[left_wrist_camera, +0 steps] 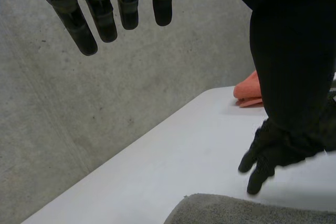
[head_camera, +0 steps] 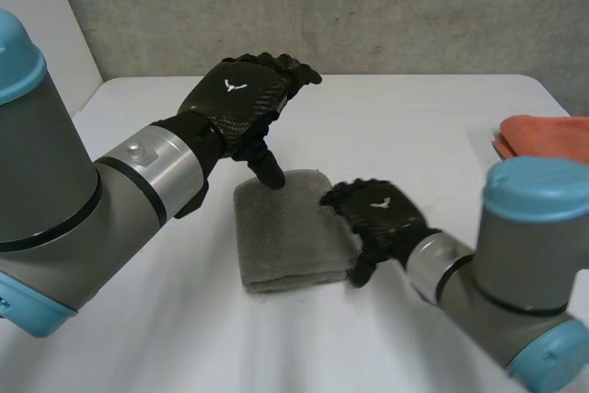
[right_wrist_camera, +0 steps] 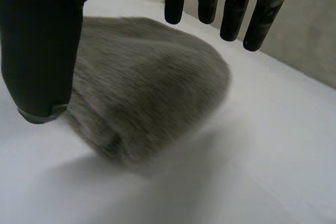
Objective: Fold the laundry.
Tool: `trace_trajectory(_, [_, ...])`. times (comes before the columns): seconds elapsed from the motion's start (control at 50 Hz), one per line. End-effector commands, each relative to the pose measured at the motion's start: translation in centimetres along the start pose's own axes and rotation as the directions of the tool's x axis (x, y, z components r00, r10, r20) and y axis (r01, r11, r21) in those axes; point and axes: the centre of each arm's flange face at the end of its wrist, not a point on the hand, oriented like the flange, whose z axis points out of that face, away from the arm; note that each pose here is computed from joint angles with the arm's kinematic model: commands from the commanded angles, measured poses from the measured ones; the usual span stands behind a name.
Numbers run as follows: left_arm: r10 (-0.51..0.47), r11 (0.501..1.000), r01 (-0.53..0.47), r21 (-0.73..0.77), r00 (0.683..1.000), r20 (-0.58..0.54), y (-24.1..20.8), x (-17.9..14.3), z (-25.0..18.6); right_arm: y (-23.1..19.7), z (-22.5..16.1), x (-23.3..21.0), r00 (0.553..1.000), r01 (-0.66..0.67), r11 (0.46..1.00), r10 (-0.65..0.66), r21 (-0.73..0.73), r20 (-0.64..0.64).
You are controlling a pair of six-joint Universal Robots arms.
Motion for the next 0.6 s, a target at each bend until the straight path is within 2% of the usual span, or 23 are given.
trace_trajectory(0.02, [-0.004,1.000,0.004,0.000,1.000,0.001,0.0,0.0,0.0,0.4,1.3,-3.6,0.997,0.061,0.997,-0.063,0.043,0.048])
trace_trajectory(0.26, [-0.020,1.000,0.020,-0.004,1.000,-0.001,0.2,-0.1,0.3,2.3,3.8,-5.4,0.983,0.180,0.984,-0.180,0.011,0.030])
trace_trajectory(0.6, [-0.020,1.000,0.020,-0.003,1.000,0.002,0.1,-0.1,0.3,2.6,5.5,-5.2,0.975,0.223,0.973,-0.223,0.053,-0.007])
